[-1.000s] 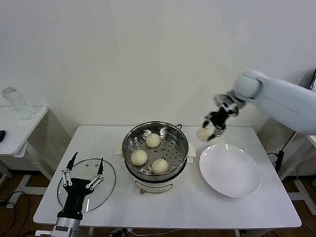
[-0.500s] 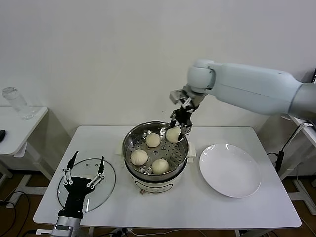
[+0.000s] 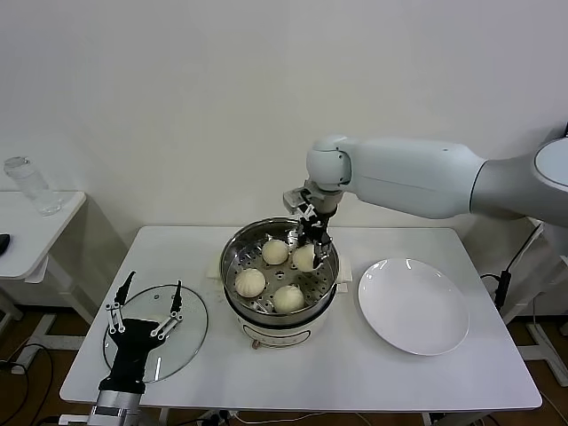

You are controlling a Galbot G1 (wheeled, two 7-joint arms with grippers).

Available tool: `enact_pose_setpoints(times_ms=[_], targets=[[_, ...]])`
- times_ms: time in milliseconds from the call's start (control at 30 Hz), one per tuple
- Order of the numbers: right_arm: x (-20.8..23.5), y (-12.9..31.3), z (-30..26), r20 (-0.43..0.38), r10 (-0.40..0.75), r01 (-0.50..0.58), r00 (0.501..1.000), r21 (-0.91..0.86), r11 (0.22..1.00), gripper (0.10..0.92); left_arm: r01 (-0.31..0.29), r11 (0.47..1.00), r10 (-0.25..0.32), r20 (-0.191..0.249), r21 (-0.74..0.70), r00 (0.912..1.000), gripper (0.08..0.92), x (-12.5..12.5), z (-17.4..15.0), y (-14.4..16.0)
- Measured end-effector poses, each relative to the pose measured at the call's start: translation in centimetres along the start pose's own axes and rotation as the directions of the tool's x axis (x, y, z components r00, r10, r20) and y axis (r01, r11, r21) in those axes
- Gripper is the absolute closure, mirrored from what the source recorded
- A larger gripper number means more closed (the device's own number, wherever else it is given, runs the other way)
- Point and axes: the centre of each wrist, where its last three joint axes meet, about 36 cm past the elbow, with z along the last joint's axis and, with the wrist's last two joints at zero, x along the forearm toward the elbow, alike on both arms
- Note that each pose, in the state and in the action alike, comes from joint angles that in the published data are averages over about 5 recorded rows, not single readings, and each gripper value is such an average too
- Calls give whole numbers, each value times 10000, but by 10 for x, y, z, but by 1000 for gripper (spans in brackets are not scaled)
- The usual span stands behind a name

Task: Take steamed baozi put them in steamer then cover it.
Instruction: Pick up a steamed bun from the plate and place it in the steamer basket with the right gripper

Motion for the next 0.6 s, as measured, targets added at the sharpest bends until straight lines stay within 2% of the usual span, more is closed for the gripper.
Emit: enact_pose_setpoints(times_ms=[200, 433, 600], targets=[[-15, 1, 1, -174, -134, 135, 9998, 34, 9999, 344, 42, 10000, -42, 15, -37, 10000, 177, -1, 0, 2], [-22, 2, 1, -129, -37, 37, 9999, 35, 10000, 209, 151, 9998, -151, 10, -124, 9999, 177, -2, 0, 4], [-21, 6, 3, 268, 206, -205, 9994, -54, 9998, 200, 280, 9991, -280, 10, -319, 9996, 177, -3, 0, 6]])
